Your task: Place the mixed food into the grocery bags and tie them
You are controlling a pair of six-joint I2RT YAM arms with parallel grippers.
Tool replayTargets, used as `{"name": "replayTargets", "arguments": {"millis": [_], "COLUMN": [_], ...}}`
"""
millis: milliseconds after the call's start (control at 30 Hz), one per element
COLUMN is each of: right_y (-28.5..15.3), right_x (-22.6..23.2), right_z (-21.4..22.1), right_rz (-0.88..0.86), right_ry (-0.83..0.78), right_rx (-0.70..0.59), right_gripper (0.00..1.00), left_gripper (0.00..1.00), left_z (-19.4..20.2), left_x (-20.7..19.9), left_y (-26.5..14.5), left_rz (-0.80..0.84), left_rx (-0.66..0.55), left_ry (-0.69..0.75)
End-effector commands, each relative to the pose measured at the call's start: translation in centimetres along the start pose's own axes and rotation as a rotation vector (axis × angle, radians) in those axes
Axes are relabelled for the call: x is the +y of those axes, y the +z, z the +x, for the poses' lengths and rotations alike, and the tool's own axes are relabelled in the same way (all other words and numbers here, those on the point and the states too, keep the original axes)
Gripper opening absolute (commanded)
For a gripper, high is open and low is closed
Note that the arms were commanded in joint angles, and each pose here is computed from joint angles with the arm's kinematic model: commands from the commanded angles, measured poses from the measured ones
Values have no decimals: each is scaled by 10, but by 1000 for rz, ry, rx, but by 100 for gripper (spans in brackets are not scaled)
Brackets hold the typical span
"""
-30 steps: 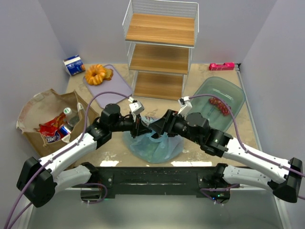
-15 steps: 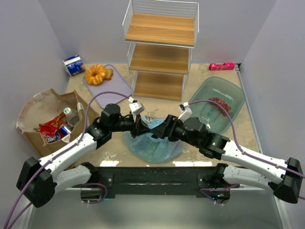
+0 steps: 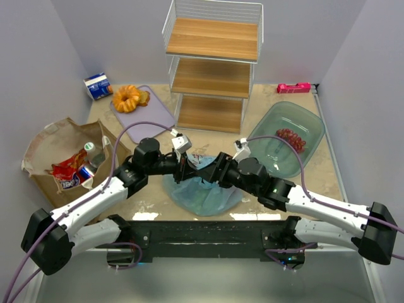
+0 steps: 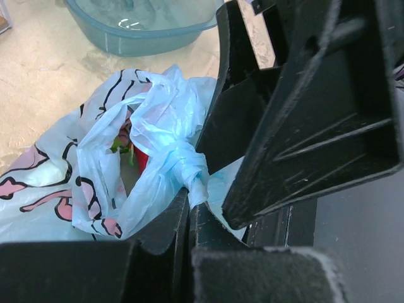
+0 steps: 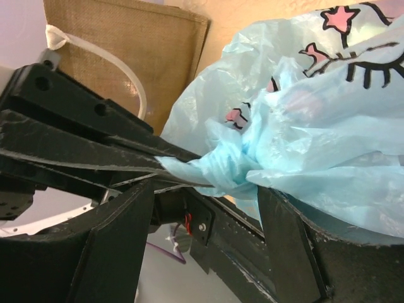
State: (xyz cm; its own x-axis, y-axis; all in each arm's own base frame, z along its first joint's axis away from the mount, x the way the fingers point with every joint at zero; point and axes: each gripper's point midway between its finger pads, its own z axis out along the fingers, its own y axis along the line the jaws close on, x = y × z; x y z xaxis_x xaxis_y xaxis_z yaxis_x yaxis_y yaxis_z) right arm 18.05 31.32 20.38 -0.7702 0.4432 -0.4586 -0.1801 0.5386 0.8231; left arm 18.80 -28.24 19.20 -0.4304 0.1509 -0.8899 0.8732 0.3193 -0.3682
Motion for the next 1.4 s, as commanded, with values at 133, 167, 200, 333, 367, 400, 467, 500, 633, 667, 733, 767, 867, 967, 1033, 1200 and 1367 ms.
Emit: {"name": "replayTargets", "arguments": {"millis": [133, 167, 200, 333, 367, 400, 467, 500, 633, 667, 733, 767, 867, 967, 1033, 1200, 1367], "right_y": [-4, -3, -2, 5, 6, 10, 12, 15, 19, 20, 22, 22, 22, 21, 19, 3, -8], "right_x": [-2, -1, -2, -3, 0, -3, 2, 0, 2, 1, -1, -1, 0, 3, 2, 8, 10], "right_z": [-22, -25, -25, -23, -24, -22, -23, -21, -19, -19, -17, -17, -17, -18, -19, -29, -34], "right_rz": [-26, -28, -25, -27, -41, -35, -56, -52, -66, -67, -71, -71, -84, -95, -89, -178, -215], "right_ry": [133, 139, 141, 165, 183, 188, 207, 212, 244, 251, 262, 265, 281, 281, 269, 234, 112], "right_rx": [-149, -160, -165, -163, -166, -162, -169, -166, -160, -161, -159, -157, -159, -160, -165, -224, -257], "right_gripper": [73, 73, 73, 74, 74, 74, 73, 73, 71, 70, 65, 62, 46, 31, 20, 0, 0], "left_gripper": [0, 0, 0, 0, 0, 0, 0, 0, 0, 0, 0, 0, 0, 0, 0, 22, 66], "left_z": [-28, -27, -27, -24, -24, -24, -23, -22, -21, -21, -22, -21, -20, -15, -12, -5, -38], "left_x": [-21, -22, -24, -31, -32, -33, -33, -34, -35, -34, -33, -33, -36, -41, -46, -61, -53], "left_y": [-5, -4, -4, -2, -2, -2, -1, -1, 1, 2, 1, 2, 2, 5, 7, 10, -8], "left_rz": [63, 69, 78, 107, 108, 110, 101, 103, 100, 90, 79, 79, 80, 87, 92, 138, 15], "left_rx": [-86, -85, -82, -77, -78, -79, -81, -77, -72, -70, -72, -71, -70, -58, -50, -22, -102], "left_ry": [95, 94, 95, 105, 106, 110, 113, 113, 123, 123, 130, 132, 135, 138, 147, 155, 214]}}
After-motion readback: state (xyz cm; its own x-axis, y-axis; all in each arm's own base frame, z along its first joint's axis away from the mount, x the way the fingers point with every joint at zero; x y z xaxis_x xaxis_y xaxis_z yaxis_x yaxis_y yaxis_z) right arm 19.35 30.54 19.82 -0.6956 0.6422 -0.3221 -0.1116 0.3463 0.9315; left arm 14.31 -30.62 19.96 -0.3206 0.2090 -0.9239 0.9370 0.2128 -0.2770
